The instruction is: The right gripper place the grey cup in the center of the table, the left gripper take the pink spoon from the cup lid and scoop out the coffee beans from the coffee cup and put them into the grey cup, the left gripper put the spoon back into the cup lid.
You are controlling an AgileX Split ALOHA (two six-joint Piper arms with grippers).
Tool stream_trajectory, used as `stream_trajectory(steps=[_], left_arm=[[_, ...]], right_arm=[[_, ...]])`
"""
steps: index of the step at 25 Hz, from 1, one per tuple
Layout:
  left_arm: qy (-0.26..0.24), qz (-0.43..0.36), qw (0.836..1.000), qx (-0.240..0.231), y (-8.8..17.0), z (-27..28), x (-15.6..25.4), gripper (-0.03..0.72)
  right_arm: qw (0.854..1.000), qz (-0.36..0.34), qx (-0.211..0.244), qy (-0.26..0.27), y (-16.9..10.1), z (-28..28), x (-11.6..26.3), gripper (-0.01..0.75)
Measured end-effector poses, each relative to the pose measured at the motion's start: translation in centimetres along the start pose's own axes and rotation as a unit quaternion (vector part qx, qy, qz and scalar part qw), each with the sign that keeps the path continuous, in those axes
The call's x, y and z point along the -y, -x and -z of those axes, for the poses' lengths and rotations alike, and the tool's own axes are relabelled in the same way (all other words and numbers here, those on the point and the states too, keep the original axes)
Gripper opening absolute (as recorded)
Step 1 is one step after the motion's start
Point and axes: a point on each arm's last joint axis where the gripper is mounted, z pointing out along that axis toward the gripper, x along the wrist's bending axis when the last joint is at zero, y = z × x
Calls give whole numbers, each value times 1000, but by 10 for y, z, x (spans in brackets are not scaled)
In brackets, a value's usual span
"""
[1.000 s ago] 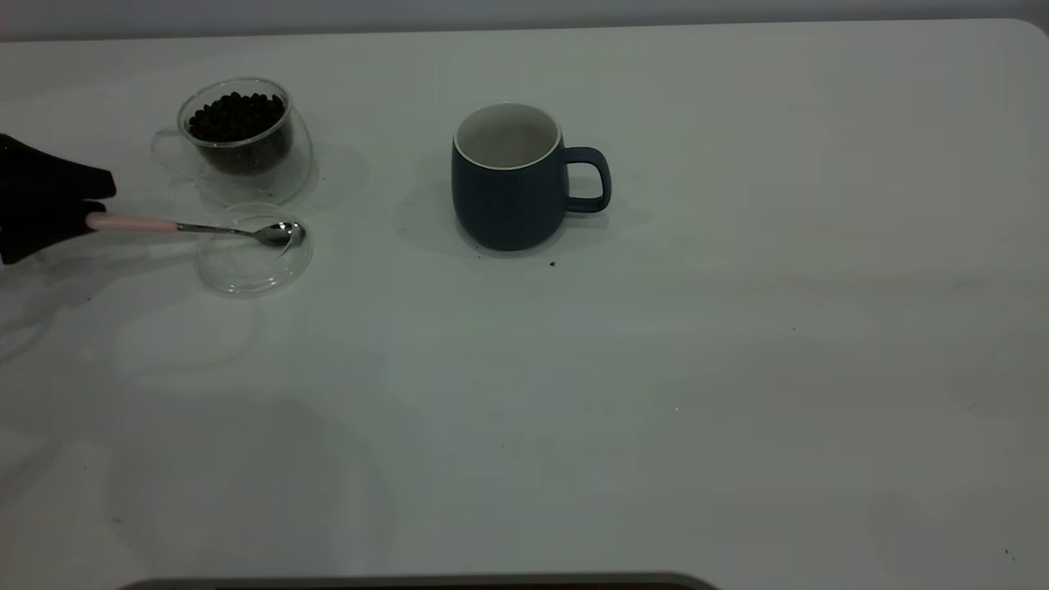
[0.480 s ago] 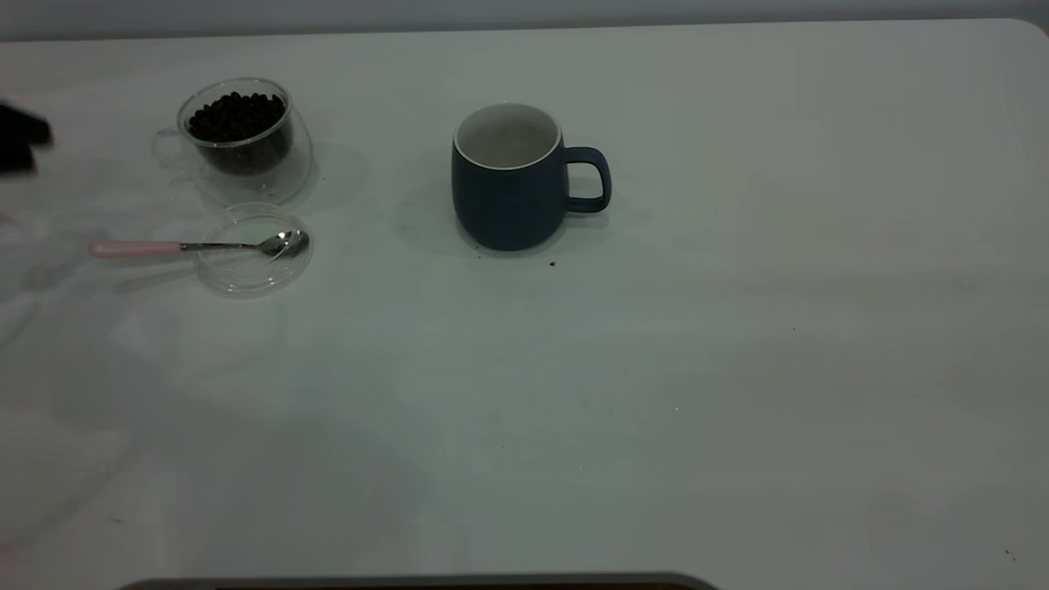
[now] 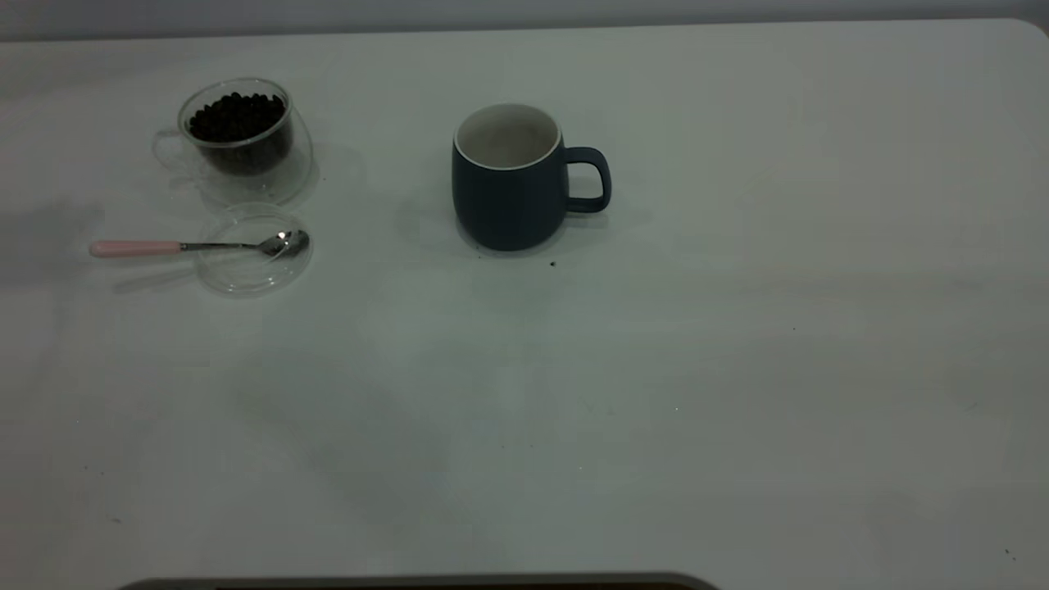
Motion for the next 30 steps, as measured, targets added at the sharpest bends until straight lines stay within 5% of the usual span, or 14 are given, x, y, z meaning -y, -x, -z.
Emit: stream_trajectory(steps=[4, 7, 12, 20, 25, 30], left_arm=[[-85, -80, 993, -37, 83, 37, 4, 380], [-126, -48, 985, -108, 111, 69, 16, 380], [-230, 27, 952, -202, 128, 103, 51, 380], [-293, 19, 928, -228, 122, 118, 146, 380], [-280, -4, 927, -250, 114, 136, 206, 380], [-159, -42, 957, -238, 123, 161, 229, 380]], right_arm=[[1000, 0, 0, 0, 0, 0, 0, 506], [1000, 0, 0, 0, 0, 0, 0, 506], [1000, 0, 0, 0, 0, 0, 0, 506], [1000, 0, 0, 0, 0, 0, 0, 506], [1000, 0, 0, 0, 0, 0, 0, 506], [1000, 0, 0, 0, 0, 0, 0, 506]])
